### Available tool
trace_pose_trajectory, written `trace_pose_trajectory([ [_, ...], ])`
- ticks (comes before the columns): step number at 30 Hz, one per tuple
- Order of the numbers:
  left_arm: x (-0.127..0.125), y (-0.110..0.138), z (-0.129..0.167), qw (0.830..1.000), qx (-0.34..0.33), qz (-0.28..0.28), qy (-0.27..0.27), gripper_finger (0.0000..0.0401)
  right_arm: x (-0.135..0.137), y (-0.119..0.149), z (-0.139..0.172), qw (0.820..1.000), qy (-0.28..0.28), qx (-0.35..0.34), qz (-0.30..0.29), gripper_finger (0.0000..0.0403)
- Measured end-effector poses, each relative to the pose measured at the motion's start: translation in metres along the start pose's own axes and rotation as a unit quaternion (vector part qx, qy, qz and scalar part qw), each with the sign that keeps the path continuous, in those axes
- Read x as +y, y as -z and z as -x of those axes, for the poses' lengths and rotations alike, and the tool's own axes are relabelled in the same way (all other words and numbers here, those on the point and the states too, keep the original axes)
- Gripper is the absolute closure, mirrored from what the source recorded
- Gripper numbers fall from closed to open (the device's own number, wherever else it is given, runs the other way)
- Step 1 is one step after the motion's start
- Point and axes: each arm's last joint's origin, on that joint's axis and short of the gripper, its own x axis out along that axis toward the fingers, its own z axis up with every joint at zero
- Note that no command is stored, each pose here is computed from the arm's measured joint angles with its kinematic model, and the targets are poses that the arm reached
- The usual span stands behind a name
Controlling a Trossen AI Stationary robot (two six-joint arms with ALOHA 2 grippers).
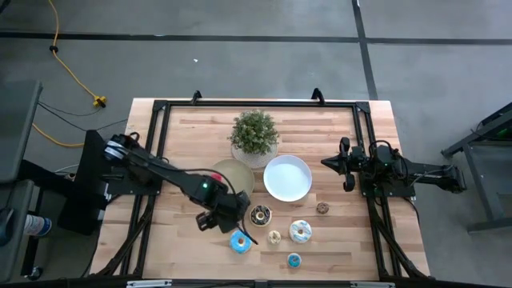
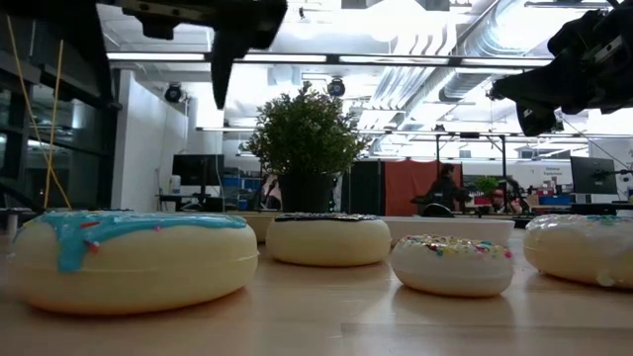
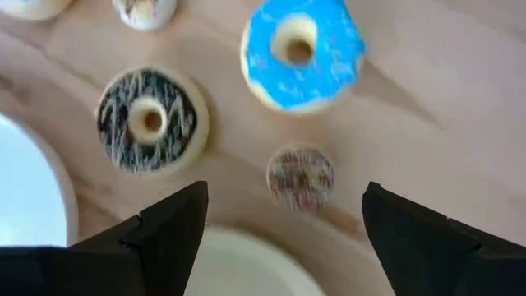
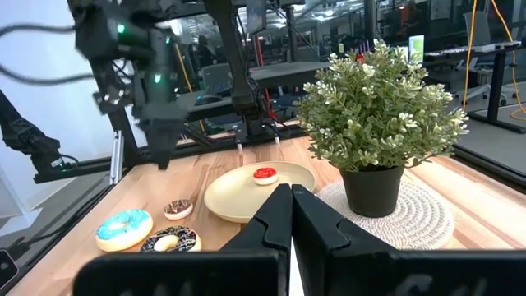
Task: Pick & Place donuts
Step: Put the small left brown donut on the brown plate
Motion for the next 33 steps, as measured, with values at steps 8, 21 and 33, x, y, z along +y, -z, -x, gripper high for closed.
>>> trace_pose_trajectory([
  [8, -0.013, -0.012, -0.024, 1.000, 0.022, -0.008, 0.020, 0.0089, 0.000, 0.000, 0.000, 1.000, 0.000, 0.001, 0.000, 0.0402],
  [21, -0.011, -0.008, -0.045, 0.998, 0.049, -0.020, 0.026, 0.0089, 0.000, 0.000, 0.000, 1.000, 0.000, 0.003, 0.000, 0.0402],
  [33, -0.010, 0.005, -0.065, 0.998, 0.048, -0.022, 0.031, 0.0089, 0.000, 0.001, -0.001, 1.000, 0.001, 0.006, 0.000, 0.0402],
])
